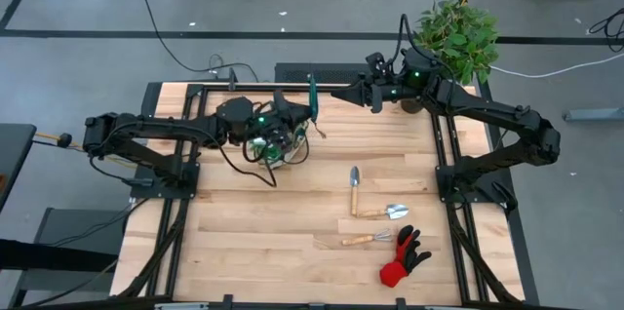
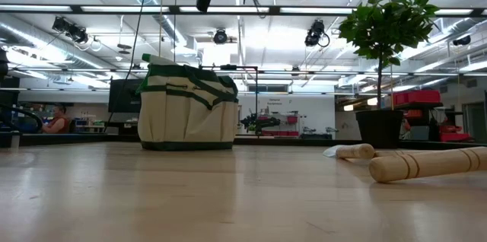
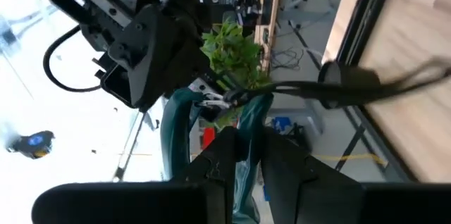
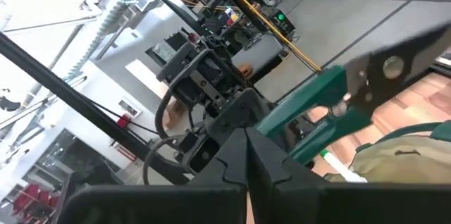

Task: Pick & Place Garden tools in Gardening bag
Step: Put the green shear scissors into the gardening bag

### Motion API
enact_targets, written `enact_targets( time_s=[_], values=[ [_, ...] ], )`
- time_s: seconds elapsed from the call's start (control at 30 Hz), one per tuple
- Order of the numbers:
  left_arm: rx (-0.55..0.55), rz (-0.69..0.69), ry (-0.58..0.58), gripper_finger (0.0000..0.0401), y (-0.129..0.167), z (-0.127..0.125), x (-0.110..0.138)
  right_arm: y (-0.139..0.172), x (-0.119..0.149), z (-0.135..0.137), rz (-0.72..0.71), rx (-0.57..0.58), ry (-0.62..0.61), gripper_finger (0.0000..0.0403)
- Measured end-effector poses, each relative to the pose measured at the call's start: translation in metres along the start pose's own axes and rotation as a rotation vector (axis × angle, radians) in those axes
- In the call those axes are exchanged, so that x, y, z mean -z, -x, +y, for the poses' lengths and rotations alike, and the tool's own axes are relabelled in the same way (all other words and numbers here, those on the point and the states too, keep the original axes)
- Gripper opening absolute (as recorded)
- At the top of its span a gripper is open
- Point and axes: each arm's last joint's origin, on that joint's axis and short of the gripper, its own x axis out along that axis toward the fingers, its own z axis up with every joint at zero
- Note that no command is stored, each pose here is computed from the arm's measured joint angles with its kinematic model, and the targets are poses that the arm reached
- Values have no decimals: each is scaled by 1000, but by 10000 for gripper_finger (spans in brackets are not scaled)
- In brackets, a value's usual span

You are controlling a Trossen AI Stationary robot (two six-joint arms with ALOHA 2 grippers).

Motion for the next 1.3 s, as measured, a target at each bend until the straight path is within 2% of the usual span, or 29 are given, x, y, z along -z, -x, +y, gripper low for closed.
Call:
enact_targets(
  time_s=[0.33, 0.53, 0.73, 0.93, 1.03, 1.3],
  values=[
    [-22, 30, 63, 57, 8, 7, -5, 27, -6, 24, -90, 56, 192, 1],
    [-43, 23, 252, 57, 10, 12, -3, 43, -5, 34, -93, 101, 195, 0],
    [-50, 34, 480, 57, 9, 12, 1, 46, -4, 35, -84, 108, 190, 0],
    [-51, 18, 591, 57, 11, 12, -2, 45, -4, 35, -78, 105, 189, 0],
    [-67, 4, 605, 57, 17, 18, -4, 45, -4, 35, -77, 104, 189, 0],
    [-73, 8, 763, 57, 45, 38, 2, 45, -3, 35, -73, 107, 258, 0]
  ],
)
